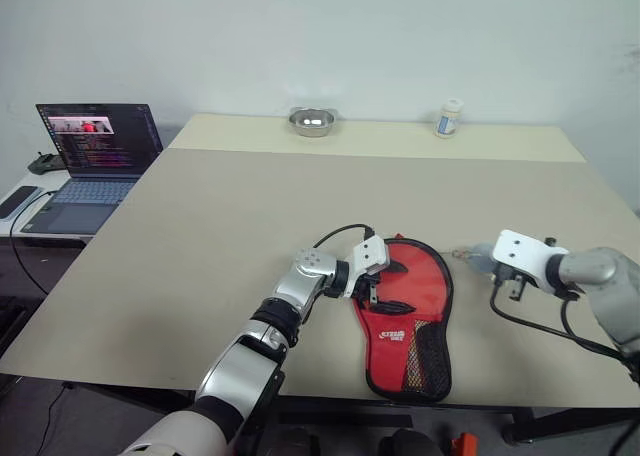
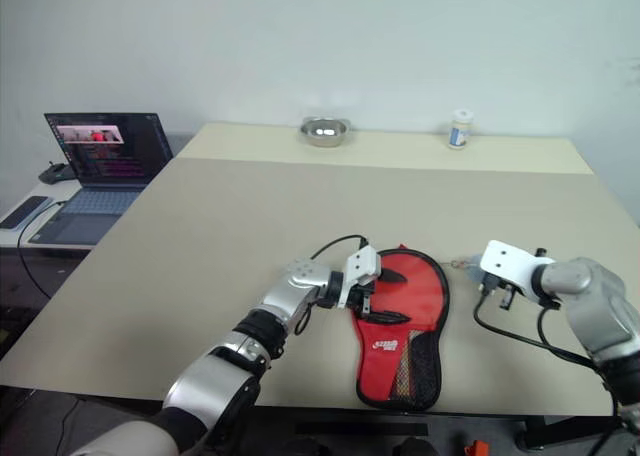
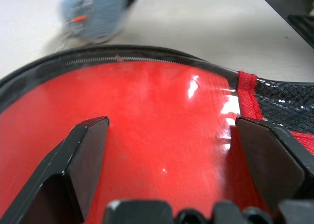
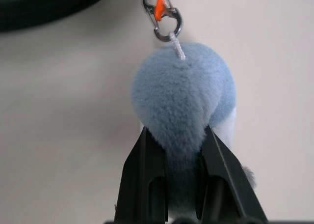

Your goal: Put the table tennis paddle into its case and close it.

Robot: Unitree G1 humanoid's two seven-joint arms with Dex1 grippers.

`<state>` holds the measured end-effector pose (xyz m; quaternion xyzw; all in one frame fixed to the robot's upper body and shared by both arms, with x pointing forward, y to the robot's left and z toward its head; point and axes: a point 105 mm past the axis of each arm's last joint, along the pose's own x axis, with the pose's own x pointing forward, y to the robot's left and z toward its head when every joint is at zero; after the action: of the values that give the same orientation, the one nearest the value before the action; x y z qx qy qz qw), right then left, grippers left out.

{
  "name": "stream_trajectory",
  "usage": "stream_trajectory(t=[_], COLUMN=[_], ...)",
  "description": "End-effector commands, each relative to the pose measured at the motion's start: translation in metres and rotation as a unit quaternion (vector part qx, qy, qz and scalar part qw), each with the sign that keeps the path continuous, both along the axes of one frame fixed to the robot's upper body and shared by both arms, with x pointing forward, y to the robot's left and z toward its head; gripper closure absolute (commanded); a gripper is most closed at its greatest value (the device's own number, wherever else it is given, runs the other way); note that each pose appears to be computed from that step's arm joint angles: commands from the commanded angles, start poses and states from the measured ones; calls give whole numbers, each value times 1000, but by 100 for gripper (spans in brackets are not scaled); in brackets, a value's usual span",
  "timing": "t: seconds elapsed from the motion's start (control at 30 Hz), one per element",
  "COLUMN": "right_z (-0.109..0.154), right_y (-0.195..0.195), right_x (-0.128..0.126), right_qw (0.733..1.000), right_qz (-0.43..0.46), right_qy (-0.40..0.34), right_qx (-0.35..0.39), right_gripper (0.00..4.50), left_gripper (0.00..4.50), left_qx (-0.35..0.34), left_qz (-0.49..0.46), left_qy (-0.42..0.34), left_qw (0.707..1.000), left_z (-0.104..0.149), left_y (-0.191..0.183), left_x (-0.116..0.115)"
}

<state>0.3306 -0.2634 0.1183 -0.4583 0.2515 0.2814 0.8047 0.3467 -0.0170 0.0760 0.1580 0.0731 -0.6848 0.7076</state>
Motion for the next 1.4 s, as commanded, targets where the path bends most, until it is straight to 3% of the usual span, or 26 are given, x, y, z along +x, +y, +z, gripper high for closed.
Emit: stream_trajectory(t=[0.03, 0.3, 0.7, 0.97, 1.1, 1.4], right_z=[4, -12, -41, -31, -33, -35], right_y=[-18, 33, 70, 92, 101, 103], right_x=[-27, -125, -222, -255, -257, -245], right_qw=[999, 971, 908, 877, 870, 880], right_qz=[-15, 117, 183, 224, 234, 209], right_qy=[39, 209, 373, 417, 421, 410], right_qx=[-5, 11, 51, 87, 110, 115], right_gripper=[427, 428, 431, 433, 433, 433], left_gripper=[0, 0, 0, 0, 0, 0], left_qx=[42, 68, 87, 99, 100, 100], left_qz=[16, 13, 23, 22, 21, 22], left_qy=[36, 35, 26, 20, 18, 17], left_qw=[998, 997, 996, 995, 995, 995], left_z=[-28, -38, -43, -47, -47, -48], left_y=[8, 4, 1, -1, -3, -4], left_x=[-3, -5, -4, -5, -5, -5])
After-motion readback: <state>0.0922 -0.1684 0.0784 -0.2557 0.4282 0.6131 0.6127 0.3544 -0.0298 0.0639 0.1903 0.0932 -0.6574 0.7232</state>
